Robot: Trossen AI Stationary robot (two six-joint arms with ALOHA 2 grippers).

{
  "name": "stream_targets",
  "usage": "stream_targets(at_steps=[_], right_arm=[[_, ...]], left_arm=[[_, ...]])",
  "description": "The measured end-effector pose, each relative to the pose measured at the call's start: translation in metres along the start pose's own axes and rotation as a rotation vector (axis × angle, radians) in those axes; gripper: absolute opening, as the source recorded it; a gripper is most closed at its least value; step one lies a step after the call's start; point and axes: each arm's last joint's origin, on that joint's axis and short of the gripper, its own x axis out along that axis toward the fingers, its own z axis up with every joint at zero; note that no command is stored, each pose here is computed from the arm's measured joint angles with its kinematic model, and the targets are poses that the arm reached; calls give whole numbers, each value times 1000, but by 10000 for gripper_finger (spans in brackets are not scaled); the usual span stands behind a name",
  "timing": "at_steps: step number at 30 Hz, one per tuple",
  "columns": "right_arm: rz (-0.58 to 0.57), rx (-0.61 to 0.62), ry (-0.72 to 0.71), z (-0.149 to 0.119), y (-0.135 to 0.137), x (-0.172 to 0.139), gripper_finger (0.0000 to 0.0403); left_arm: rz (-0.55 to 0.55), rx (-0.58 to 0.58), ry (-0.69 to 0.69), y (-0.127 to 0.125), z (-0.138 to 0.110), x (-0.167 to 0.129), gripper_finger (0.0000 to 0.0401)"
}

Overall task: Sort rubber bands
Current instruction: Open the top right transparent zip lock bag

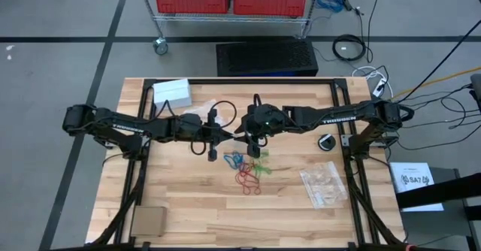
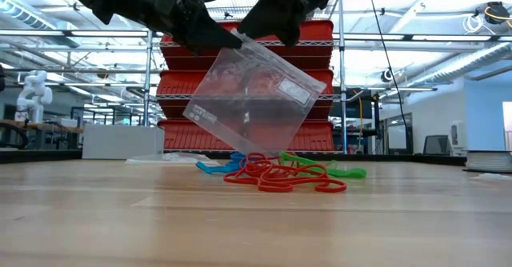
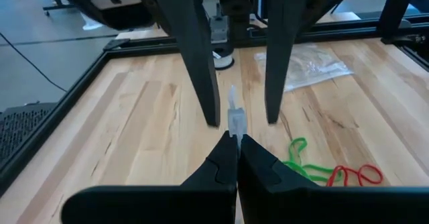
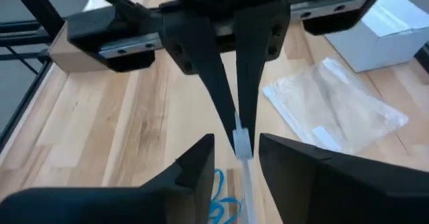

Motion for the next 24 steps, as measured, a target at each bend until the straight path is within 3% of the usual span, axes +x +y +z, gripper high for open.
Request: stream_targets(at_steps=[4, 10, 16, 24], right_arm=[[-2, 1, 14, -2, -1, 2, 83], [-18, -7, 14, -2, -1, 2, 13], [-31, -5, 47, -5, -1, 2, 14], [-43, 12, 192, -19, -1, 0, 11]], left_arm=[[0, 0, -1, 0, 0, 0, 0], [0, 0, 0, 0, 0, 0, 0], [0, 0, 4, 0, 0, 0, 0], [2, 0, -8, 0, 1, 0, 0]])
